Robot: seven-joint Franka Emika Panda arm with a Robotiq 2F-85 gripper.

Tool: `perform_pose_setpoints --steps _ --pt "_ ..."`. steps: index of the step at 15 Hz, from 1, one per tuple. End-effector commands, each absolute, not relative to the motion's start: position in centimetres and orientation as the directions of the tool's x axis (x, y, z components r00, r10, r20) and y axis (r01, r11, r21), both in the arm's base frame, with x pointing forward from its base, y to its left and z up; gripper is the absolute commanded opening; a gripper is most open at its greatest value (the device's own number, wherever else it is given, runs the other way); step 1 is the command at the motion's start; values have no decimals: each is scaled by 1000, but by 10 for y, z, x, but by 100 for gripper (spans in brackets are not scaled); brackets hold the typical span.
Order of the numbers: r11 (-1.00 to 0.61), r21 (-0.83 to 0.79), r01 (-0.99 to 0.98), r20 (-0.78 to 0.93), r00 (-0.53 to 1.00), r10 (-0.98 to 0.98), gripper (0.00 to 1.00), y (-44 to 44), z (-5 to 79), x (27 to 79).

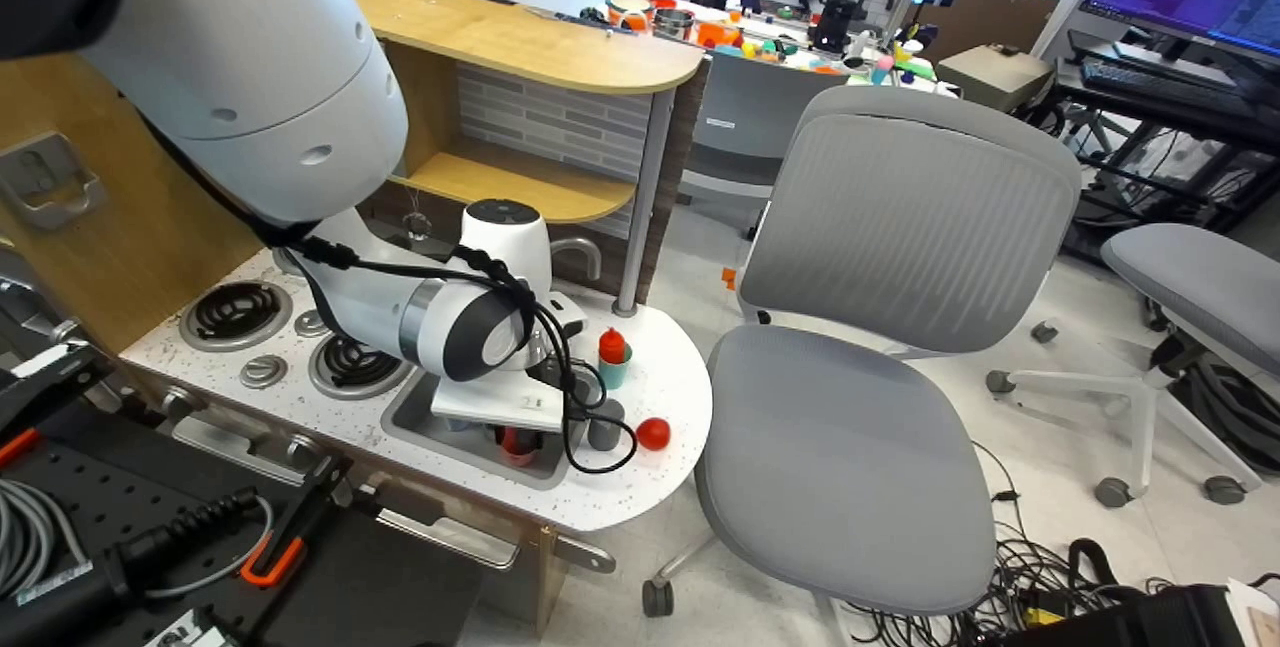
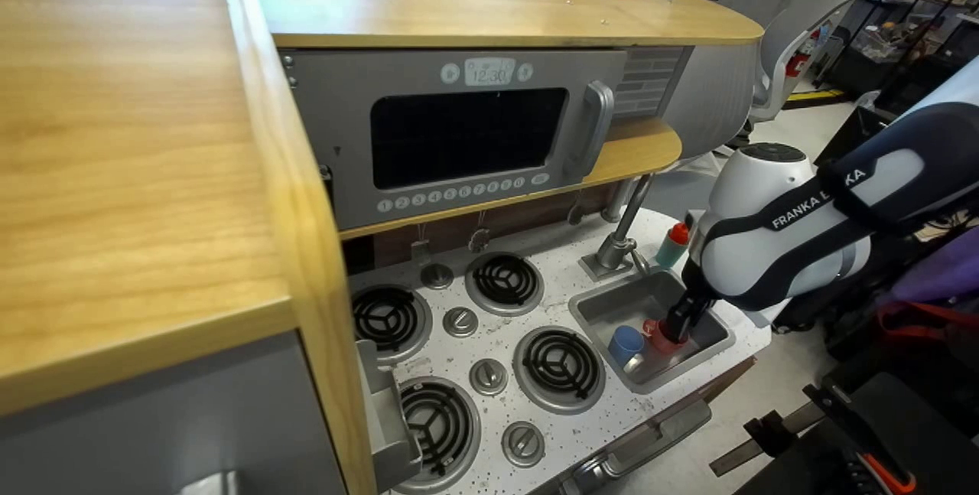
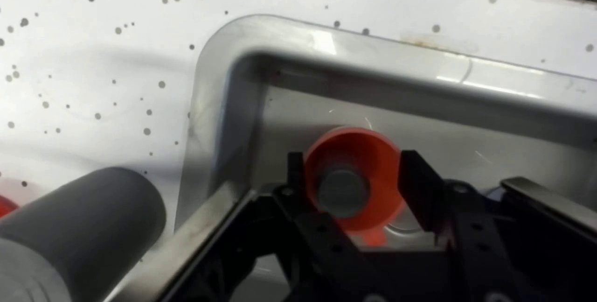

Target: Remove the grey thing from the cup in the sink and put it on the right side of the sink counter

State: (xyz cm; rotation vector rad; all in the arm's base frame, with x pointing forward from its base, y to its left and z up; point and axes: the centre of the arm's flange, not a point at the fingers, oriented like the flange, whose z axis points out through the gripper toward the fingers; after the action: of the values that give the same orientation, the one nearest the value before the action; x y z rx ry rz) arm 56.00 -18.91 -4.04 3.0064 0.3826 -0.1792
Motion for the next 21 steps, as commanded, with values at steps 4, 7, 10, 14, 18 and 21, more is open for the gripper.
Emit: perform_pose_setpoints --steps 4,7,10,14,18,21 --pt "-963 99 252 -142 961 236 6 -189 -46 569" --pt "-959 93 267 -129 959 254 8 -183 -32 563" --pt "-957 79 280 -113 956 271 8 -174 -14 553" --pt "-958 62 279 -110 956 271 8 -170 8 542" --pt "-968 77 240 -98 968 232 8 -176 43 532" --pt "-975 79 208 -92 975 200 8 -187 65 523"
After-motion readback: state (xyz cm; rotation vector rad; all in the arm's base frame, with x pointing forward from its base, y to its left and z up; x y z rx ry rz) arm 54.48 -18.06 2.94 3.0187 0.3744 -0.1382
